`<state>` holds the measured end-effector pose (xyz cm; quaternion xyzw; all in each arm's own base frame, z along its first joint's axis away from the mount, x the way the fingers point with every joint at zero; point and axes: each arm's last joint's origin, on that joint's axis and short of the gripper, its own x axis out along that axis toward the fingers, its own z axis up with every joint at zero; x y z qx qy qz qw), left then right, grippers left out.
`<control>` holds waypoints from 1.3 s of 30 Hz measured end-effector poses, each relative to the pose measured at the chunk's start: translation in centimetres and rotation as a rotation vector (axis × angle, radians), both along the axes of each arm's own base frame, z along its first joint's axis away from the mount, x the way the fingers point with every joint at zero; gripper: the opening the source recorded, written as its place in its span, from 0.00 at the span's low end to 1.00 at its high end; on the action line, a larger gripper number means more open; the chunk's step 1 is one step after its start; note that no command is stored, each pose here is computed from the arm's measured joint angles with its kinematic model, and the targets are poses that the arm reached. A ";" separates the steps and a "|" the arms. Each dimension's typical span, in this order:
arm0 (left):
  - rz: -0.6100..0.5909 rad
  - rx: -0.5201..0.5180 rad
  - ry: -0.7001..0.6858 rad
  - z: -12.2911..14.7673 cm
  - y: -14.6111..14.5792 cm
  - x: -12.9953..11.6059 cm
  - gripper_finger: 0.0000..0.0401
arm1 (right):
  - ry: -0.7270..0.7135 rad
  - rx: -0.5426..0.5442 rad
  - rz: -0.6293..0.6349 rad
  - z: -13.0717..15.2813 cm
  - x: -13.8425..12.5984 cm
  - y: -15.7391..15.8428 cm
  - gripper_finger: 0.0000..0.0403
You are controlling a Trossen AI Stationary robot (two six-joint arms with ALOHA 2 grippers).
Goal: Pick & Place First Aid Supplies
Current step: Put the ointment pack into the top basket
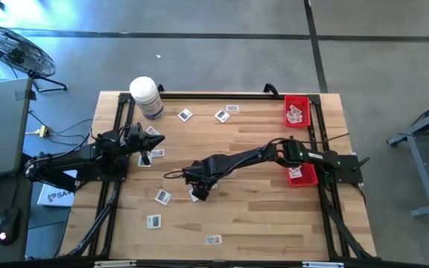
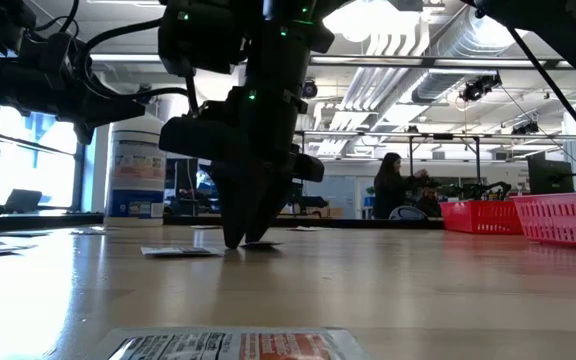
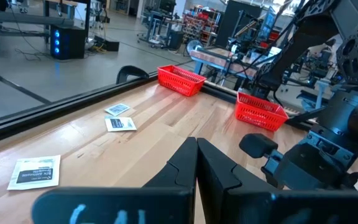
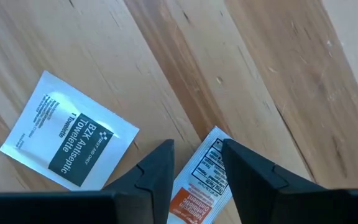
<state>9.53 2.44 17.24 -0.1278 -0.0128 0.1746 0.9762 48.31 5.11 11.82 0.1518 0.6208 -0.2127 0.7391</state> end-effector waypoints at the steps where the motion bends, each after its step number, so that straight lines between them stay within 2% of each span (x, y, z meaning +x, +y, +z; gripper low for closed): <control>1: 0.000 0.000 0.000 0.0 0.0 0.0 0.00 | 0.002 -0.001 0.000 -0.1 0.0 0.0 0.32; 15: 0.000 0.000 0.000 0.0 0.0 0.0 0.00 | 0.015 -0.017 0.017 -0.3 0.0 -0.1 0.06; 20: 0.000 0.000 0.000 0.0 0.0 0.0 0.00 | 0.019 -0.020 0.031 -0.3 0.0 -0.2 0.01; 27: 0.000 0.000 0.000 0.0 0.0 0.0 0.00 | 0.022 -0.075 0.112 0.1 -0.2 0.4 0.00; 31: 0.000 0.000 0.000 0.0 0.0 0.0 0.00 | -0.016 -0.076 0.123 2.2 -0.5 0.6 0.00; 34: 0.000 0.000 0.000 0.0 0.0 0.0 0.00 | 0.021 -0.081 0.129 3.8 -1.4 0.4 0.00; 37: 0.000 0.000 0.000 0.0 0.0 0.0 0.00 | 0.009 -0.134 0.115 7.3 -2.5 0.1 0.00; 39: 0.000 0.000 0.000 0.0 0.0 0.0 0.00 | 0.066 -0.181 0.103 8.9 -3.9 -0.2 0.00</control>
